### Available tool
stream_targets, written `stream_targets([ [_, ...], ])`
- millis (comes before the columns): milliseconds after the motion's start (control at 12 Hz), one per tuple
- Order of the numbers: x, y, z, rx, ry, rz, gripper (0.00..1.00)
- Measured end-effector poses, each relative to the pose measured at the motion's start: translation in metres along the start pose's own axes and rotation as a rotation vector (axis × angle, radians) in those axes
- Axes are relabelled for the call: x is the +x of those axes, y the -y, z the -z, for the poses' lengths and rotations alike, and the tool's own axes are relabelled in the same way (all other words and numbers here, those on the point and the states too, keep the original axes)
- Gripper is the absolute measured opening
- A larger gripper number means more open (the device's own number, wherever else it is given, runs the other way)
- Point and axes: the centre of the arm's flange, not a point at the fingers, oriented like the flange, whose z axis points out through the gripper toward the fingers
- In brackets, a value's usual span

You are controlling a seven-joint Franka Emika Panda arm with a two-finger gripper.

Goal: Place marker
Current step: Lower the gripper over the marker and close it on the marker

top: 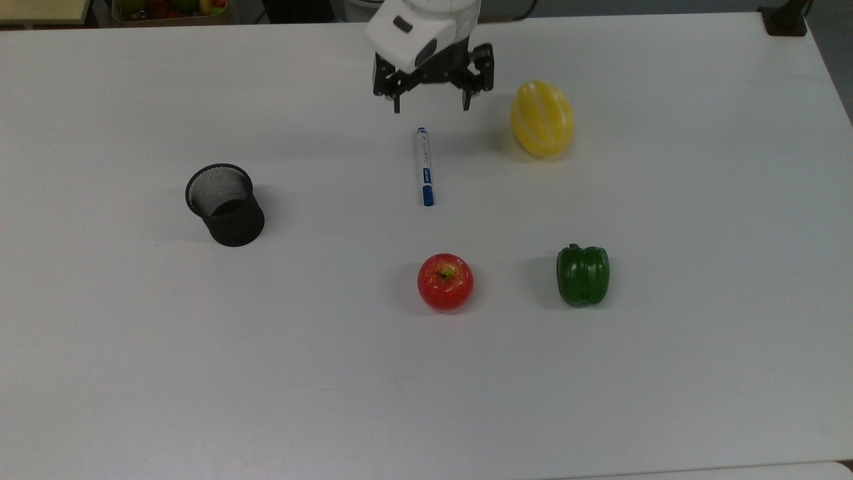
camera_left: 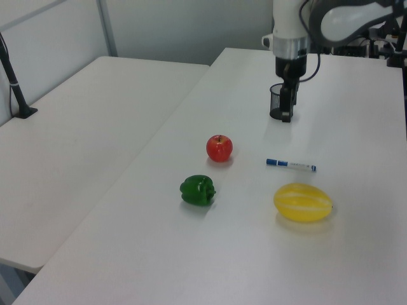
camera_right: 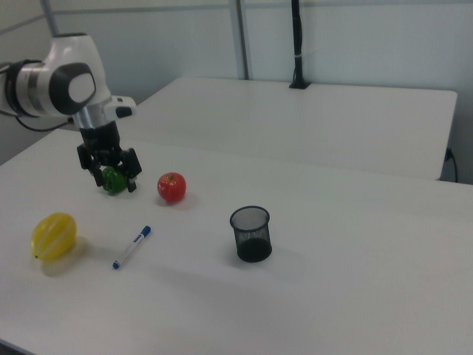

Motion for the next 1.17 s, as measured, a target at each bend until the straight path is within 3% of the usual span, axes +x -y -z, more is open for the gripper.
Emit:
stream_targets([
  [668, 0.031, -0.011, -0.119, -0.054, 0.052, -0.031, 1.0],
  [1168, 0.035, -0.01, -0.153, -0.088, 0.077, -0.041, 0.95],
])
